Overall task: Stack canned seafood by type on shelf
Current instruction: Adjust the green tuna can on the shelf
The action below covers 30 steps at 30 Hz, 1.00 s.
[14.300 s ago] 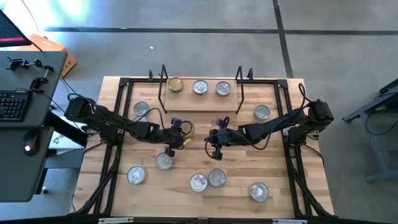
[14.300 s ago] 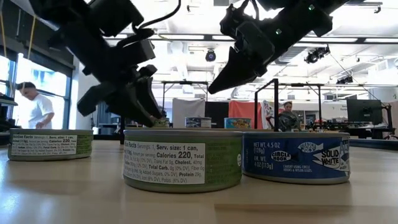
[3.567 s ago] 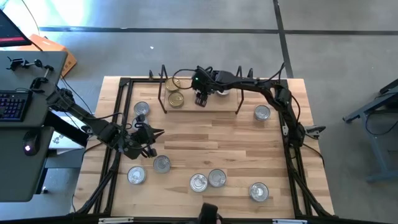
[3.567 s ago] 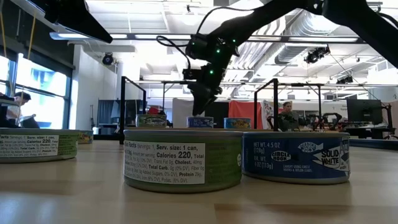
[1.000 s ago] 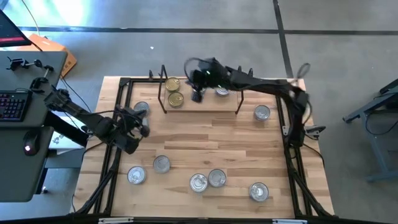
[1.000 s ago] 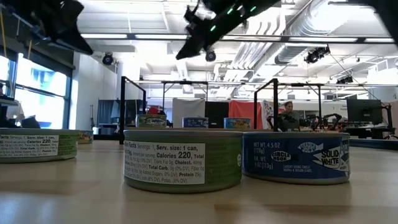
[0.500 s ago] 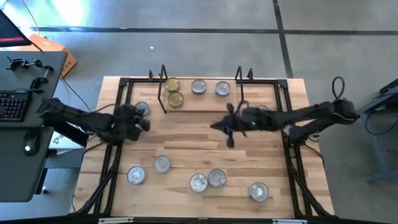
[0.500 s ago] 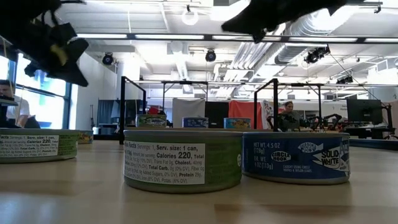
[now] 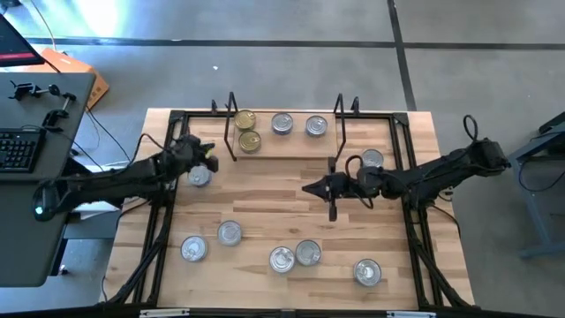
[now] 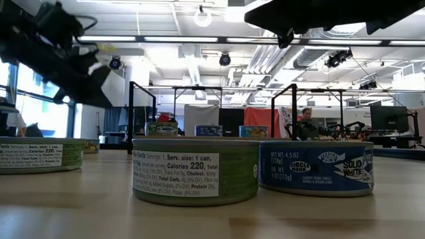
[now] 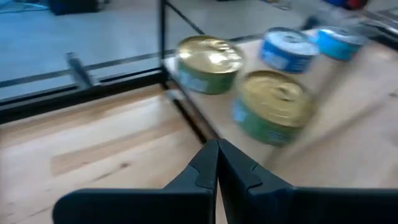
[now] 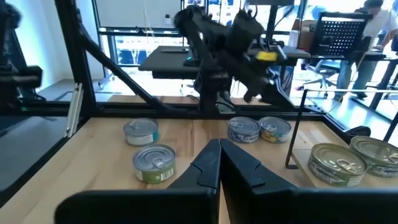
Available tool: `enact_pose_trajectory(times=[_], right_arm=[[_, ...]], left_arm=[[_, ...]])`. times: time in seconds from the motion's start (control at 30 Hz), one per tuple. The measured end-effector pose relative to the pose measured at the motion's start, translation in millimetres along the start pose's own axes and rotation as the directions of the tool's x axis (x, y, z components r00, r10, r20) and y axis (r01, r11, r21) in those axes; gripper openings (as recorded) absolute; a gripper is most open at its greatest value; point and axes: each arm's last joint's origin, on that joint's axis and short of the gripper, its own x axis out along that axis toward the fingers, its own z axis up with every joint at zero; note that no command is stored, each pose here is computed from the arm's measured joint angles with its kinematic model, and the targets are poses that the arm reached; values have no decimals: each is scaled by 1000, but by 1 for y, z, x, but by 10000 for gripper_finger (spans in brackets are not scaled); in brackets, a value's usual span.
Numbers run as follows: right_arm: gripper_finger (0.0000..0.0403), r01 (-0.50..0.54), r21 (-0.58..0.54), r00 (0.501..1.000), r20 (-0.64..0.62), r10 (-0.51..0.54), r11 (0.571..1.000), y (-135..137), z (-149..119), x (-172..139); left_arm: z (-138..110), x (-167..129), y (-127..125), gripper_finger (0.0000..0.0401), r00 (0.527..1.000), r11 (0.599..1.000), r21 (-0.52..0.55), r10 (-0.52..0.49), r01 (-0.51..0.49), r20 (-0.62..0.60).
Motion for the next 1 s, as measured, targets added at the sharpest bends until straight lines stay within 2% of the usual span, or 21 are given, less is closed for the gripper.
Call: enact_pose_trajectory(times=[0.13, 0.3, 0.57, 0.77, 0.9, 1.0], right_arm=[[0, 5, 3, 1000, 11, -5, 1000, -1, 2, 1], [0, 40, 3, 999, 13, -40, 999, -2, 3, 1], [0, 86, 27, 995, 41, -87, 996, -4, 5, 0], [0, 86, 32, 995, 49, -88, 996, -4, 6, 0], [0, 87, 55, 995, 48, -89, 995, -4, 6, 0], [0, 86, 64, 995, 43, -89, 994, -4, 6, 0]], left_arm=[[-3, 16, 20, 0, 998, 997, -45, 56, -55, 37], [6, 31, 37, 0, 990, 994, -59, -88, 96, 114], [7, 58, 65, 0, 982, 979, -110, -160, 171, 105], [14, 91, 71, 0, 984, 982, -95, -158, 165, 80], [24, 121, 75, 0, 994, 993, -56, -99, 101, 37], [26, 141, 77, 0, 994, 993, -55, -107, 107, 0]])
